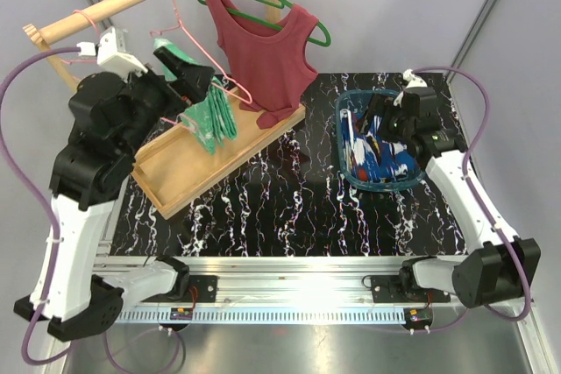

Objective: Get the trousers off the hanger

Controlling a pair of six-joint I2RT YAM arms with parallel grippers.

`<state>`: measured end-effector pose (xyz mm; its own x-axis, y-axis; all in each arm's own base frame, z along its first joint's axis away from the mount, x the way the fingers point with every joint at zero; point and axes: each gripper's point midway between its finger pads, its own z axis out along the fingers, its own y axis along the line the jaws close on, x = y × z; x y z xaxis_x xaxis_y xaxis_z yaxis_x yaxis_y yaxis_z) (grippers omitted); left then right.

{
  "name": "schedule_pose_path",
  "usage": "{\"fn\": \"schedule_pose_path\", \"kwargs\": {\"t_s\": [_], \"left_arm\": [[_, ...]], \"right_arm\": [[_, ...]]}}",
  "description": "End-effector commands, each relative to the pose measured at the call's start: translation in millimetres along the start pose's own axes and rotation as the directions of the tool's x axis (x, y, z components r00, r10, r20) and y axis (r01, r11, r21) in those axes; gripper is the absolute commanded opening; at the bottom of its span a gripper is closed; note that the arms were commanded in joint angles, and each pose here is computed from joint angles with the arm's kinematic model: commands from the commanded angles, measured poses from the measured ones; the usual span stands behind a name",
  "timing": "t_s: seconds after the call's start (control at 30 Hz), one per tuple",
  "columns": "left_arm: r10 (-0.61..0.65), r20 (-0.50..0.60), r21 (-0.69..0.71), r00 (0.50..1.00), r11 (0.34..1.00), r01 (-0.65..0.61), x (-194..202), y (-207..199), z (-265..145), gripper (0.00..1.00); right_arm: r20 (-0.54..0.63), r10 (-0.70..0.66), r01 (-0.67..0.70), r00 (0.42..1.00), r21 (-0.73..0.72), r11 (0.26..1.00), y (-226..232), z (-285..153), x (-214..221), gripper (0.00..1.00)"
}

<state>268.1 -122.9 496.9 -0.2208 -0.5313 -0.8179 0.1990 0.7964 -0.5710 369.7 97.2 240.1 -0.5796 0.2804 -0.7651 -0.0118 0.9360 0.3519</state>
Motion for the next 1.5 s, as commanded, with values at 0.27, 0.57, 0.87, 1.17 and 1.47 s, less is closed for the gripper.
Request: {"fn": "schedule_pose_path", "kwargs": {"t_s": [0.27,0.57,0.87,1.17,1.47], "left_arm": [[0.092,0.091,-0.313,0.992,0.948,-0.059,-30.8,28.4,72.2,0.87],[0.242,-0.007,-0.498,0.97,0.841,-0.213,-16.9,55.5,114.7,0.52],[0.284,-0.058,-0.563,0.957,0.783,-0.266,-7.1,70.2,112.5,0.11],[0.283,-0.077,-0.575,0.956,0.771,-0.275,0.4,75.6,115.7,0.13],[0.298,-0.054,-0.511,0.953,0.812,-0.283,-11.2,56.2,114.3,0.0]], "right_arm": [[0.072,0.027,-0.018,0.997,-0.11,0.994,18.4,-41.8,1.1,0.99],[0.084,0.044,-0.032,0.995,-0.141,0.99,22.4,-60.3,4.0,0.99],[0.087,0.035,-0.021,0.996,-0.152,0.988,24.7,-68.5,4.2,1.0],[0.08,0.033,-0.019,0.996,-0.179,0.984,28.5,-70.6,6.8,1.0],[0.114,0.028,-0.003,0.993,-0.211,0.978,35.6,-83.4,-0.6,0.99]]}}
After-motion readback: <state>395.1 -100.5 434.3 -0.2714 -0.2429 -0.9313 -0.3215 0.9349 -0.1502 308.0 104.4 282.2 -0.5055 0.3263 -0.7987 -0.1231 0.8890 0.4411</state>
